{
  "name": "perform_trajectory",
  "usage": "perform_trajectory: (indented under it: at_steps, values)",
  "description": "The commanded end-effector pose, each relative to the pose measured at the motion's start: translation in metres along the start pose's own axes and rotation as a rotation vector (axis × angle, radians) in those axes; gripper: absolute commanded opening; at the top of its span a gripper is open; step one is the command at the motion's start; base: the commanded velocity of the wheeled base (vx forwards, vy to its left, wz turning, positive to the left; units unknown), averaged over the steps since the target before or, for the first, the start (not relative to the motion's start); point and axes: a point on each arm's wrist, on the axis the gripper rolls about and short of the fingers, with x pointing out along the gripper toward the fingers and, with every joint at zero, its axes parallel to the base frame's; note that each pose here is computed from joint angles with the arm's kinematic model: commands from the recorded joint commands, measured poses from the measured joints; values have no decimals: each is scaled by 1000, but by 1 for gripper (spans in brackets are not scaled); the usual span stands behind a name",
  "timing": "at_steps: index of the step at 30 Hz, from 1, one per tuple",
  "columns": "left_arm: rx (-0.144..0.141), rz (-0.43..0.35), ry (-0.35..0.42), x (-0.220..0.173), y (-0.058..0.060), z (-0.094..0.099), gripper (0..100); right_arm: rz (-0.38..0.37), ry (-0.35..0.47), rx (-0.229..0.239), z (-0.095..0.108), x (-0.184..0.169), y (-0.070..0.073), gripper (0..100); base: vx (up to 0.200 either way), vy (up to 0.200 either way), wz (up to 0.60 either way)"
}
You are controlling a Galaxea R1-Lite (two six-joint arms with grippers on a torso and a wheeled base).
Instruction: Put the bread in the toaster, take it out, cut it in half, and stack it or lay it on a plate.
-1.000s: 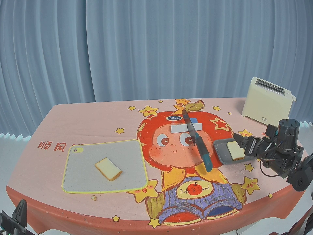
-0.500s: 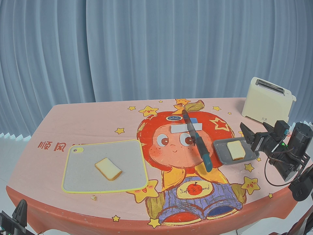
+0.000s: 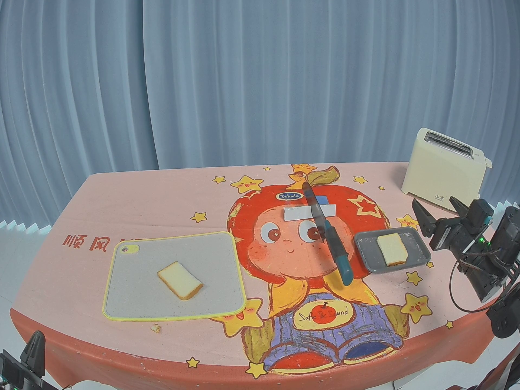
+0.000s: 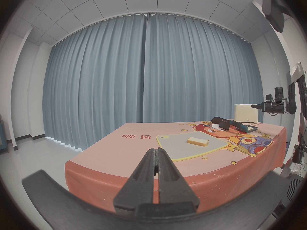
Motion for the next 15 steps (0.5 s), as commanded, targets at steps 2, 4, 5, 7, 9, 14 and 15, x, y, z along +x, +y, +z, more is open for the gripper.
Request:
perform_trajectory:
  at_steps: [2,4,5,7,9,14,15]
  values:
    - [0,1,18,1,0,-5,0,1,-39,2,9,-9,-2,100,0,0,0]
    - [0,1,18,1,0,-5,0,4,-84,13,18,-14,-3,100,0,0,0]
    - [0,1,18,1,0,-5,0,8,-96,14,21,-16,-3,100,0,0,0]
    - [0,1,18,1,0,-5,0,10,-115,11,25,-19,-4,100,0,0,0]
    - [0,1,18,1,0,-5,0,4,-127,-11,28,-23,-6,100,0,0,0]
    - [0,1,18,1,0,-5,0,5,-172,-22,36,-33,-8,100,0,0,0]
    - [0,1,18,1,0,-5,0,7,-177,-21,37,-34,-8,100,0,0,0]
